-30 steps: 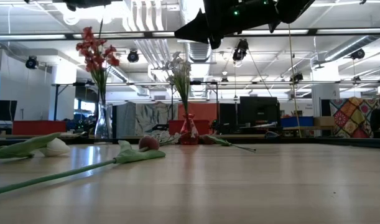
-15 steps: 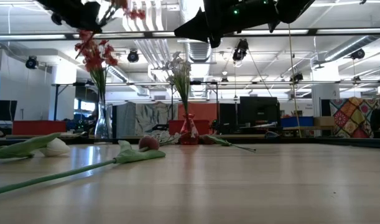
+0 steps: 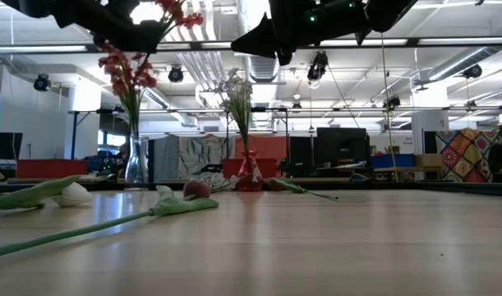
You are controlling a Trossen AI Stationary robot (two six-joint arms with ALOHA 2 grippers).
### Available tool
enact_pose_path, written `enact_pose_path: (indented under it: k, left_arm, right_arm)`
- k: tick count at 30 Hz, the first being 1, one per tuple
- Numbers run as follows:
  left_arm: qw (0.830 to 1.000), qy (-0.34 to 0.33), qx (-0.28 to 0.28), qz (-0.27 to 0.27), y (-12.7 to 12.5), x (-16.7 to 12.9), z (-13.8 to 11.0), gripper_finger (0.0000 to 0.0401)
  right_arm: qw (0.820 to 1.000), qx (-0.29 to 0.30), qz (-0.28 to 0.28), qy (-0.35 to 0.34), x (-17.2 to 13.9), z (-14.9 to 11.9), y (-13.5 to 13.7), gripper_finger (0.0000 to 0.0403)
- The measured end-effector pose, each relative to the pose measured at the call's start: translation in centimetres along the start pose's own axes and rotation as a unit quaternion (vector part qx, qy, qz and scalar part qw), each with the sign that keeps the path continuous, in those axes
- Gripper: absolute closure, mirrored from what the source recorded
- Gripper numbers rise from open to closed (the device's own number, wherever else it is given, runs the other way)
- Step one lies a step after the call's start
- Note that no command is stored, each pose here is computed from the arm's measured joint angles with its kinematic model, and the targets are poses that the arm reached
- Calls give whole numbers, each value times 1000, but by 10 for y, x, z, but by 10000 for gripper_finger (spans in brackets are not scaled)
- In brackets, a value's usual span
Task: Sort flowers into vase by color
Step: Put the red flowers into the transparent vase
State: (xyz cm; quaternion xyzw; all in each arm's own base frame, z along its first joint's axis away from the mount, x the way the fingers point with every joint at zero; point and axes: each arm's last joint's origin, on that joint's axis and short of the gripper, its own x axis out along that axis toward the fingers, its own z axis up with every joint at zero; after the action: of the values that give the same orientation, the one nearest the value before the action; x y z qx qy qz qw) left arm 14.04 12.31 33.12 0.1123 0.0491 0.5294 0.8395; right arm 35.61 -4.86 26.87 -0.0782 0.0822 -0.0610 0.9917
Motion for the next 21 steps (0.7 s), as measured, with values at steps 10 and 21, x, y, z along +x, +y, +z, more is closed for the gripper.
enact_pose_path:
  k: [10, 21]
  left_arm:
    - [995, -48, 2, -86, -14, 20, 0, 401]
    - [974, -60, 29, -215, -34, -15, 21, 401]
  right_arm:
    - [1000, 1, 0, 0, 0, 0, 0, 390]
    - [1000, -6, 0, 2, 0, -1, 0, 390]
